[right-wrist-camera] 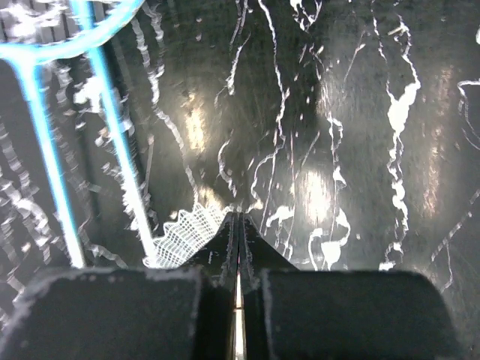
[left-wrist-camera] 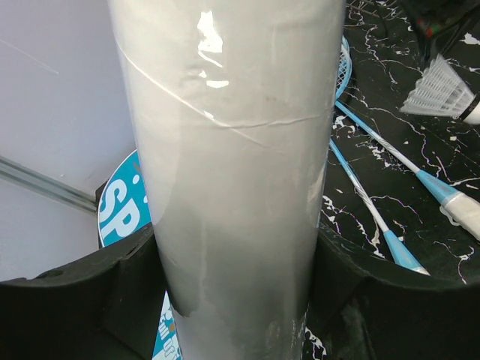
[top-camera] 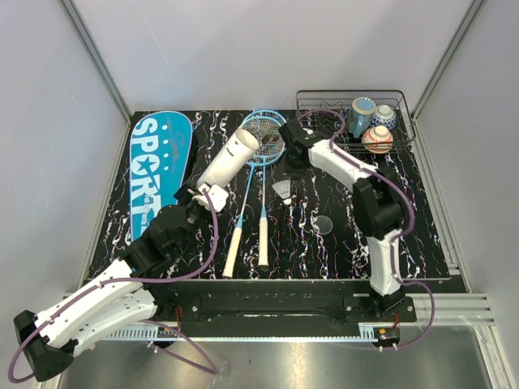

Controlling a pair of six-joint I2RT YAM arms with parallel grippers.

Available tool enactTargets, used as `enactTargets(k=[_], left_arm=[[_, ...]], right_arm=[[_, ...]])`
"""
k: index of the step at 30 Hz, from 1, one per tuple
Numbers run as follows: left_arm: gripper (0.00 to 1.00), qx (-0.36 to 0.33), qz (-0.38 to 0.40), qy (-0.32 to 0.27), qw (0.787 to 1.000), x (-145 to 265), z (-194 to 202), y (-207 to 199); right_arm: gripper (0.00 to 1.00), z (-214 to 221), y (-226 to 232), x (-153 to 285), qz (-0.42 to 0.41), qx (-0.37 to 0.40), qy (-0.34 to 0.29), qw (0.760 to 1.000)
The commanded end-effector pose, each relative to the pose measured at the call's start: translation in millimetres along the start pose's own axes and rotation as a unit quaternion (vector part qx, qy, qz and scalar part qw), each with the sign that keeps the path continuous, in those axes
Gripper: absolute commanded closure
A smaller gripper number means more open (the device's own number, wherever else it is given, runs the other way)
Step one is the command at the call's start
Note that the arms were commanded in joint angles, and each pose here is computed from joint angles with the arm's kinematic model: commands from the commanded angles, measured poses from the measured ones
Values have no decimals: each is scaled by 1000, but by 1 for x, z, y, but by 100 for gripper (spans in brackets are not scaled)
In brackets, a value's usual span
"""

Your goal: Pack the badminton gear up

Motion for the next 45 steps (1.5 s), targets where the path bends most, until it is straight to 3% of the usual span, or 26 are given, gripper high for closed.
enactTargets(k=[1,8,13,16,25,31,44,45], left_arm=[[95,20,0,-42,999,0,-20,6],[97,14,66,-53,996,-4,-22,-5],[98,15,128,-68,989,-5,-23,-16],[98,16,149,-69,986,-6,-24,-20],[99,20,155,-76,985,-5,-25,-21],[100,27,131,-72,988,-7,-25,-18],[100,33,83,-73,993,-4,-24,-9],[100,35,79,-75,993,-4,-24,-9]], right_arm=[[100,-28,-4,91,-100,-37,-134,985],[100,-38,-54,174,-211,-140,-220,942],[100,-47,-69,258,-277,-180,-319,888],[100,-51,-63,292,-339,-181,-348,855],[100,-46,-47,331,-485,-176,-332,790],[100,-32,-37,339,-537,-166,-291,774],[100,2,-7,327,-564,-146,-220,782],[100,2,-5,328,-573,-143,-226,775]])
Point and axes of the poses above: each gripper's point midway between its finger pads, its own x axis back along the fingers, its own y axis along the line the jaws close on, z = x × y, the point moved 10 cm from there along x, back along the fingers, and after that the axes turned 4 degrees about x, right-handed, at the moved point
